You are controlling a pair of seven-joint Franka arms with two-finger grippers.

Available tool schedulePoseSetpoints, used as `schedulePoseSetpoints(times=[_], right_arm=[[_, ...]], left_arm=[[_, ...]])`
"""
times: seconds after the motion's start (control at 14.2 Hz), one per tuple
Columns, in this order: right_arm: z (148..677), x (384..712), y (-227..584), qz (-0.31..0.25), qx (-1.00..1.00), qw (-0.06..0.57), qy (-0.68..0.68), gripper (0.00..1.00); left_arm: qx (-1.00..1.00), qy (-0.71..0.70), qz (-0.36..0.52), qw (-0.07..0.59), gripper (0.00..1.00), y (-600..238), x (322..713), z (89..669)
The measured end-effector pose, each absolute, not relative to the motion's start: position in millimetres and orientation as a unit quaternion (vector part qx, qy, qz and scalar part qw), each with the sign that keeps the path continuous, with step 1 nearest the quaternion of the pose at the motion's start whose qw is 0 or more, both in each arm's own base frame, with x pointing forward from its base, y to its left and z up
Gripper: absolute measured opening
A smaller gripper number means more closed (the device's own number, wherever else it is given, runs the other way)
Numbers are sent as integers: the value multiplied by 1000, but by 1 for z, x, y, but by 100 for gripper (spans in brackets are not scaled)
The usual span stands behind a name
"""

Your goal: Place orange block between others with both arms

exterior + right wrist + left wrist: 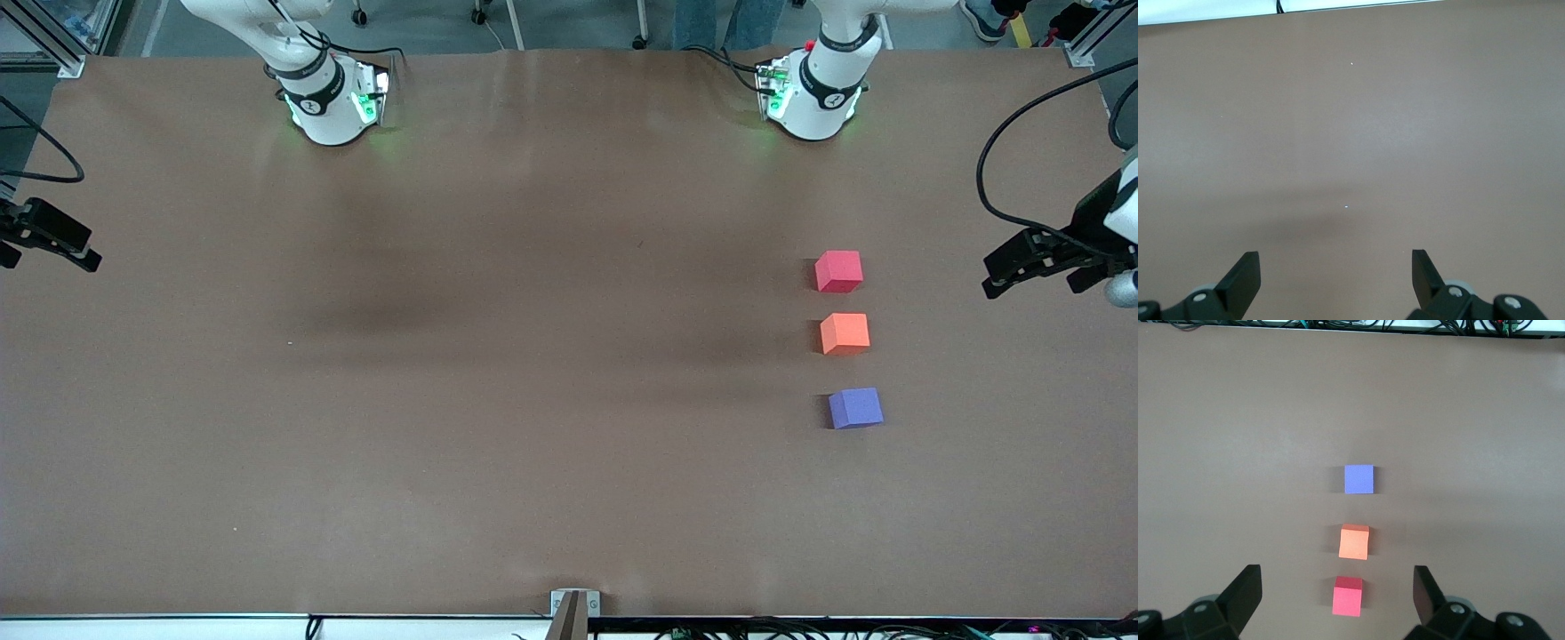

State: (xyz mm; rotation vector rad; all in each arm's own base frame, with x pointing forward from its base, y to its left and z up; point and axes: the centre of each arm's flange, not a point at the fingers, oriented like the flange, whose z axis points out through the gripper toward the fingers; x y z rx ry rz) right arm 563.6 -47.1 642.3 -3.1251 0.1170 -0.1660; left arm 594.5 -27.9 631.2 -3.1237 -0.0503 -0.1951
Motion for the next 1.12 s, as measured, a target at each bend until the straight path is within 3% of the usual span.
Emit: schedulePoseSetpoints(times=[0.77,1.12], right_arm=[[642,564,-47,-53,-998,5,37,100],[642,563,-50,-53,-998,5,40,100]], left_arm=[[-998,22,-66,-2,100,-40,580,650],[-999,37,-28,-4,100,-42,570,646]])
